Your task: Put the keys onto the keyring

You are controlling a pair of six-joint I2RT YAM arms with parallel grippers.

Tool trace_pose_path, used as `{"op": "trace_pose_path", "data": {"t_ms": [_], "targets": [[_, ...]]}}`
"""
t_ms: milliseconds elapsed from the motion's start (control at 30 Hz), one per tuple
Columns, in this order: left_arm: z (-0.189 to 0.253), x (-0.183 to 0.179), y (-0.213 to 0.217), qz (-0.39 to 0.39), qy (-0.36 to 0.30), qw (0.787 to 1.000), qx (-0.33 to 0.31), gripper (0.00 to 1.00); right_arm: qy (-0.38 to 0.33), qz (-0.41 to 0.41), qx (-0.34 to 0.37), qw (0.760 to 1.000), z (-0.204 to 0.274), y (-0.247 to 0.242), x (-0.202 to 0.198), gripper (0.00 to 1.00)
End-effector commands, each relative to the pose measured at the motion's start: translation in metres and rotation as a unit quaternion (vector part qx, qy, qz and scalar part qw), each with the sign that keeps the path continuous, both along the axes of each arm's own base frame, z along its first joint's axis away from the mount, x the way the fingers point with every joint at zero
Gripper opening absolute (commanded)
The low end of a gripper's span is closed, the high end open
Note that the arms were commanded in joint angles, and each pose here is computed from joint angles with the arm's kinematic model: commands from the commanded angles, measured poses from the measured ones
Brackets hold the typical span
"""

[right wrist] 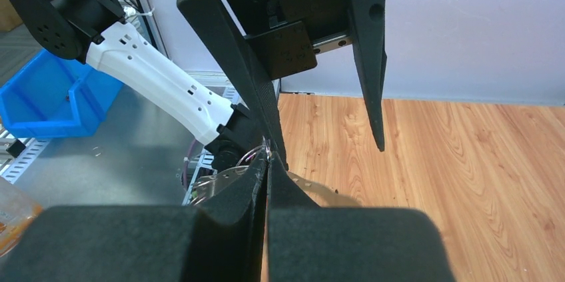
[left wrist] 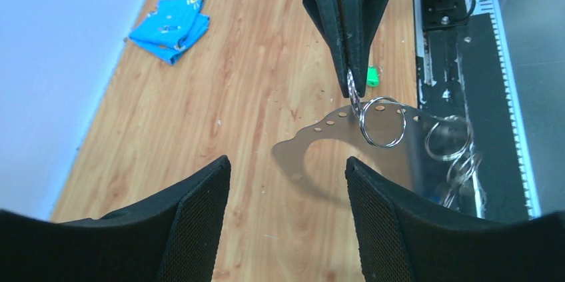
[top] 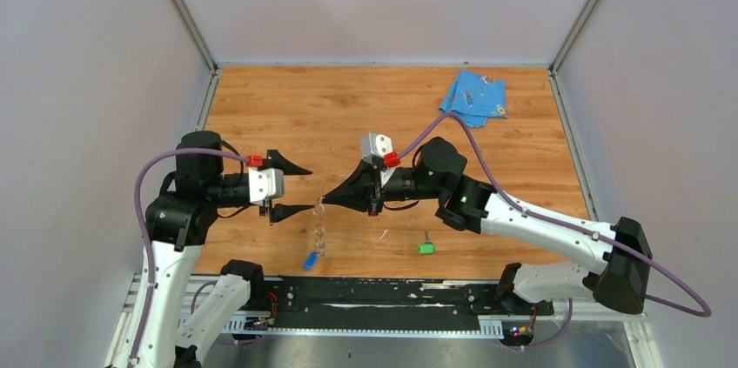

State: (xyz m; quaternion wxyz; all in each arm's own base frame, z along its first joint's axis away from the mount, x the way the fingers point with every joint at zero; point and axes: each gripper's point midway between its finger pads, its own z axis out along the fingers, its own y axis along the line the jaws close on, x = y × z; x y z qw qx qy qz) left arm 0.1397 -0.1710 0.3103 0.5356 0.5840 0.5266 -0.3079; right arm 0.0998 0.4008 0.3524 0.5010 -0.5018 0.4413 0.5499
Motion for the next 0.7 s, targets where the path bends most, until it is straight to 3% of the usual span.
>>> {"op": "trace_pose_path", "data": {"t_ms": [0, 300, 667], "targets": [[0.020, -0.009, -0.003, -0.013, -0.027, 0.999, -0.018, 0.63, -0.014, 0.009, 0.027, 0.999, 0.025, 0.005, -0.007, 0.00], [0.028, -0.026, -0.008, -0.046, -0.003, 0.998, -0.044, 0.57, -0.005, 0.012, 0.042, 0.999, 0.031, 0.009, -0.011, 0.00], [0.042, -0.051, -0.013, -0.085, 0.037, 0.993, -0.076, 0.65, -0.010, 0.000, 0.032, 0.999, 0.024, 0.017, -0.008, 0.00]]}}
